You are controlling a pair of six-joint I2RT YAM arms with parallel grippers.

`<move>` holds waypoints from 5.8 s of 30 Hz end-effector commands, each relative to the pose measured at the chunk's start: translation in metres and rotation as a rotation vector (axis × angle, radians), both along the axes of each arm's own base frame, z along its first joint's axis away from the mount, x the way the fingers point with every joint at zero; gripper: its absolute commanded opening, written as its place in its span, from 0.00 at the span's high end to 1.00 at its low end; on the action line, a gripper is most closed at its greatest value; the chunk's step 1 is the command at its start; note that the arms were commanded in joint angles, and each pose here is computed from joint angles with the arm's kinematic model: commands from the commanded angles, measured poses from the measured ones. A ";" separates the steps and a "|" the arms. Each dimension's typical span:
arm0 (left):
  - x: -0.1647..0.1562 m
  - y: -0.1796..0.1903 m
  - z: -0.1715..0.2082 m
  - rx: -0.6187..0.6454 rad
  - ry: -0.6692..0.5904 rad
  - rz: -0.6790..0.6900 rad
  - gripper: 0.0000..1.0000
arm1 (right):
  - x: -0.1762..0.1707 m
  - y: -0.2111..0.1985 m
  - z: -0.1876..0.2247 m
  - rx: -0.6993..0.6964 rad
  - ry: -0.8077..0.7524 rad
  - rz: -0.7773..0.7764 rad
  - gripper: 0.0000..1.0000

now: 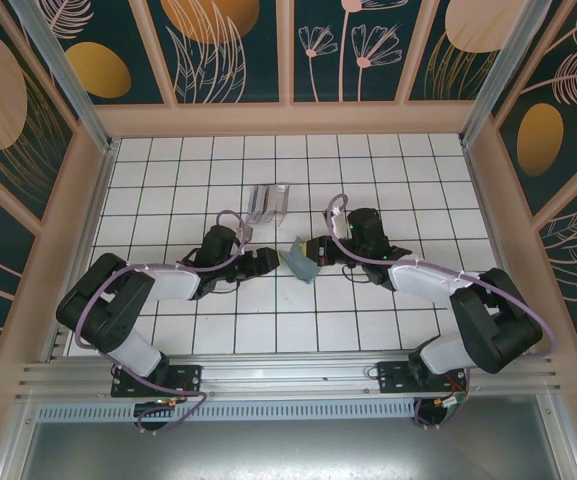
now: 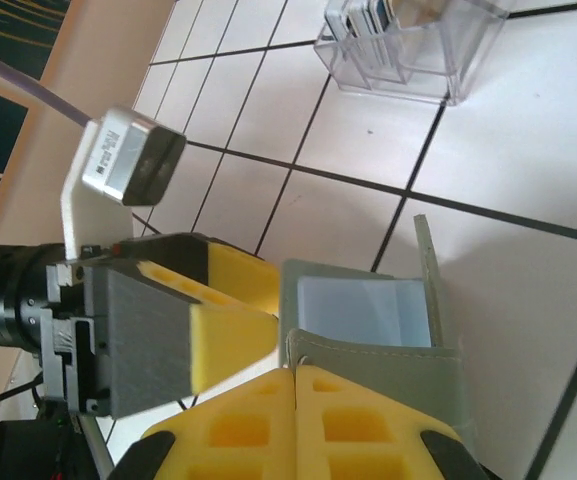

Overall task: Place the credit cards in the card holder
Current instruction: Open the card holder at the center of the table, then flip over the card slot in the card holder.

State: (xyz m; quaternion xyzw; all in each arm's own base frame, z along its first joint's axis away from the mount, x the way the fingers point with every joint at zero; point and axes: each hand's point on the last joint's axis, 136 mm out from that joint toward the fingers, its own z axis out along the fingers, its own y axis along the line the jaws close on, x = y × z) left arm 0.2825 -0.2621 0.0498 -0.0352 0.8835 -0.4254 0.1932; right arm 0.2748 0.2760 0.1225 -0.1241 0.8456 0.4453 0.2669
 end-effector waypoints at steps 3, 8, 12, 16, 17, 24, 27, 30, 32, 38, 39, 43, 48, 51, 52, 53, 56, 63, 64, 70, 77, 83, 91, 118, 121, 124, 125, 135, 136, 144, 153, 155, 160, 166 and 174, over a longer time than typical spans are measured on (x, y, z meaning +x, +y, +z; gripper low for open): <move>0.003 -0.018 0.016 -0.162 0.029 -0.016 0.23 | -0.004 -0.001 0.015 0.089 0.003 0.057 1.00; 0.004 -0.026 0.016 -0.211 0.046 -0.034 0.41 | 0.000 -0.009 0.002 0.063 0.037 0.037 1.00; 0.005 -0.027 0.019 -0.196 0.030 -0.053 0.62 | -0.001 -0.016 -0.009 0.056 0.057 0.020 1.00; 0.007 -0.029 0.030 -0.178 -0.004 -0.086 0.63 | 0.000 -0.025 -0.029 0.033 0.100 -0.013 1.00; 0.007 -0.030 0.033 -0.179 -0.010 -0.092 0.63 | 0.000 -0.027 -0.034 0.027 0.116 -0.024 1.00; 0.008 -0.034 0.033 -0.165 -0.016 -0.126 0.78 | 0.002 -0.033 -0.057 0.017 0.184 -0.055 1.00; 0.010 -0.034 0.028 -0.145 -0.012 -0.132 0.84 | 0.001 -0.032 -0.060 0.021 0.197 -0.052 1.00; 0.013 -0.031 0.019 -0.094 -0.003 -0.125 0.90 | 0.001 -0.033 -0.062 0.015 0.199 -0.055 1.00; 0.013 -0.031 0.016 -0.080 -0.002 -0.127 0.92 | 0.002 -0.035 -0.063 0.006 0.198 -0.063 1.00; 0.016 -0.031 0.021 -0.076 -0.011 -0.124 0.94 | 0.004 -0.039 -0.073 -0.023 0.208 -0.086 1.00; 0.016 -0.030 0.021 -0.070 -0.009 -0.117 0.97 | 0.004 -0.039 -0.075 -0.025 0.211 -0.088 1.00; 0.017 -0.027 0.019 -0.058 -0.001 -0.098 1.00 | 0.004 -0.043 -0.084 -0.059 0.227 -0.108 0.95; 0.018 -0.020 0.021 -0.047 0.000 -0.061 1.00 | 0.010 -0.050 -0.048 -0.038 0.065 -0.131 0.71; 0.017 -0.020 0.022 -0.056 0.004 -0.056 1.00 | 0.020 -0.071 -0.031 -0.108 0.000 -0.253 0.57; 0.016 -0.020 0.022 -0.062 0.007 -0.056 1.00 | 0.024 -0.076 -0.028 -0.154 -0.008 -0.278 0.56; 0.016 -0.021 0.022 -0.067 0.013 -0.058 1.00 | 0.026 -0.079 -0.025 -0.187 -0.015 -0.290 0.55; 0.015 -0.022 0.023 -0.083 0.020 -0.061 1.00 | 0.023 -0.068 -0.015 -0.225 -0.051 -0.271 0.51; 0.014 -0.025 0.024 -0.126 0.030 -0.053 1.00 | -0.002 0.010 -0.016 -0.061 0.097 -0.094 0.32; 0.013 -0.025 0.024 -0.136 0.036 -0.054 1.00 | -0.002 0.014 -0.020 -0.058 0.126 -0.087 0.29; 0.007 -0.023 0.022 -0.171 0.048 -0.040 1.00 | -0.008 0.026 -0.044 -0.060 0.239 -0.035 0.12; 0.004 -0.026 0.029 -0.247 0.049 -0.044 1.00 | -0.009 0.033 -0.051 -0.070 0.256 -0.002 0.03; 0.002 -0.031 0.035 -0.319 0.059 -0.054 1.00 | -0.008 0.025 -0.073 -0.167 0.280 -0.021 0.18; 0.001 -0.032 0.028 -0.336 0.081 -0.057 1.00 | -0.011 0.026 -0.087 -0.192 0.294 -0.014 0.27; 0.004 -0.017 -0.008 -0.139 0.066 -0.065 0.58 | -0.013 0.024 -0.087 -0.104 0.290 0.029 0.51; 0.004 -0.017 -0.009 -0.137 0.065 -0.068 0.57 | -0.013 0.025 -0.084 -0.088 0.279 0.039 0.51; 0.005 -0.017 -0.010 -0.136 0.064 -0.067 0.55 | -0.013 0.026 -0.082 -0.075 0.273 0.048 0.53; 0.005 -0.017 -0.010 -0.135 0.064 -0.067 0.54 | -0.014 0.026 -0.082 -0.072 0.272 0.050 0.55; 0.006 -0.019 -0.001 -0.161 0.017 -0.080 0.44 | -0.015 0.027 -0.081 -0.048 0.267 0.066 0.63; 0.006 -0.019 -0.002 -0.160 0.017 -0.081 0.44 | -0.015 0.028 -0.080 -0.044 0.268 0.069 0.63; 0.011 -0.011 -0.028 -0.048 0.021 -0.072 0.58 | -0.019 0.031 -0.074 -0.013 0.250 0.100 0.64; 0.009 -0.003 -0.041 0.033 0.016 -0.077 0.87 | -0.005 0.012 -0.067 -0.095 0.156 -0.015 0.63; 0.009 -0.001 -0.043 0.045 0.017 -0.073 0.89 | 0.005 -0.001 -0.054 -0.141 0.076 -0.084 0.57; 0.007 -0.001 -0.044 0.044 0.022 -0.083 0.96 | 0.010 -0.016 -0.027 -0.292 -0.051 -0.146 0.40; 0.009 -0.004 -0.043 0.025 0.024 -0.081 0.94 | 0.001 -0.005 -0.014 -0.362 -0.083 -0.141 0.41; 0.006 -0.009 -0.031 -0.043 0.016 -0.090 0.77 | -0.021 0.022 -0.055 -0.329 0.123 -0.016 0.63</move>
